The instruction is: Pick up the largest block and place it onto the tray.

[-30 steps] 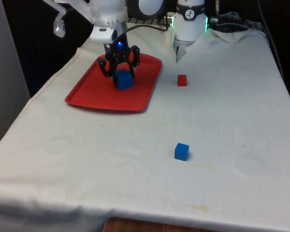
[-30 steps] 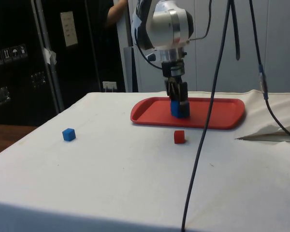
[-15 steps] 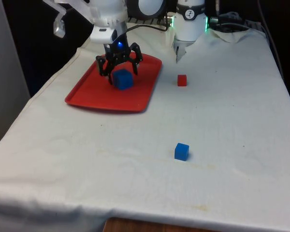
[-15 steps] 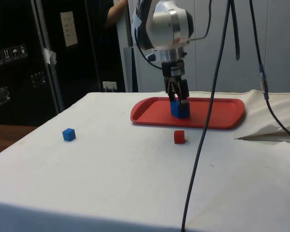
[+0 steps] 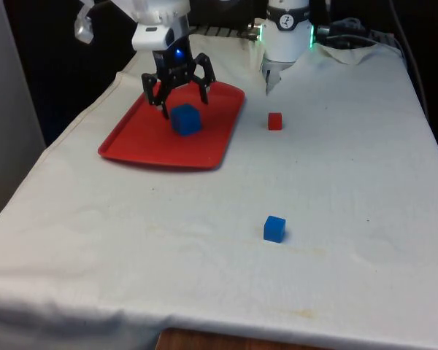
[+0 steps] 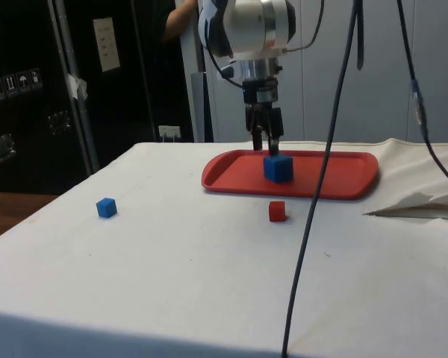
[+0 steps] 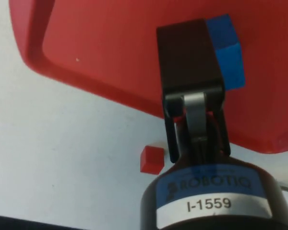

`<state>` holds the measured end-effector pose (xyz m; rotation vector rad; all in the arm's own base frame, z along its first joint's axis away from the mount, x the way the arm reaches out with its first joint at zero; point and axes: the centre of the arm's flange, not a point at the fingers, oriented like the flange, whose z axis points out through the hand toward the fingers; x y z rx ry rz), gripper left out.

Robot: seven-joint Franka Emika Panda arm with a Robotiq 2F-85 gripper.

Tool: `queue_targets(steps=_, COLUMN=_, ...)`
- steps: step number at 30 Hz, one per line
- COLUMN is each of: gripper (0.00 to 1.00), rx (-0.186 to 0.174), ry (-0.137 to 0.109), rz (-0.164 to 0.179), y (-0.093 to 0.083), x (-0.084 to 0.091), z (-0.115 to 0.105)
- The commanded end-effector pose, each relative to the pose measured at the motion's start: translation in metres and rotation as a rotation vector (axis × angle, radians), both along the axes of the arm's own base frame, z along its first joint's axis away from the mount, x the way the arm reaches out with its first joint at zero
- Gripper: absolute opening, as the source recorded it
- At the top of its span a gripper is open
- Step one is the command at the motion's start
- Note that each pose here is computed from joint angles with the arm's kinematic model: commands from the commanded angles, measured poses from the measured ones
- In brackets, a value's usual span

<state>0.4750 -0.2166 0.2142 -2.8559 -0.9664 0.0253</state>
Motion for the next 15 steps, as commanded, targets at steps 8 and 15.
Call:
queue_targets(steps=8, gripper=1.00, rx=0.006, ry=-0.010, rz=0.005, y=0.002, x=0.005, z=0.026)
queue_targets(steps=15, gripper=1.00, rx=0.017, ry=-0.022, rz=0.010, y=0.003, x=0.008, z=0.040)
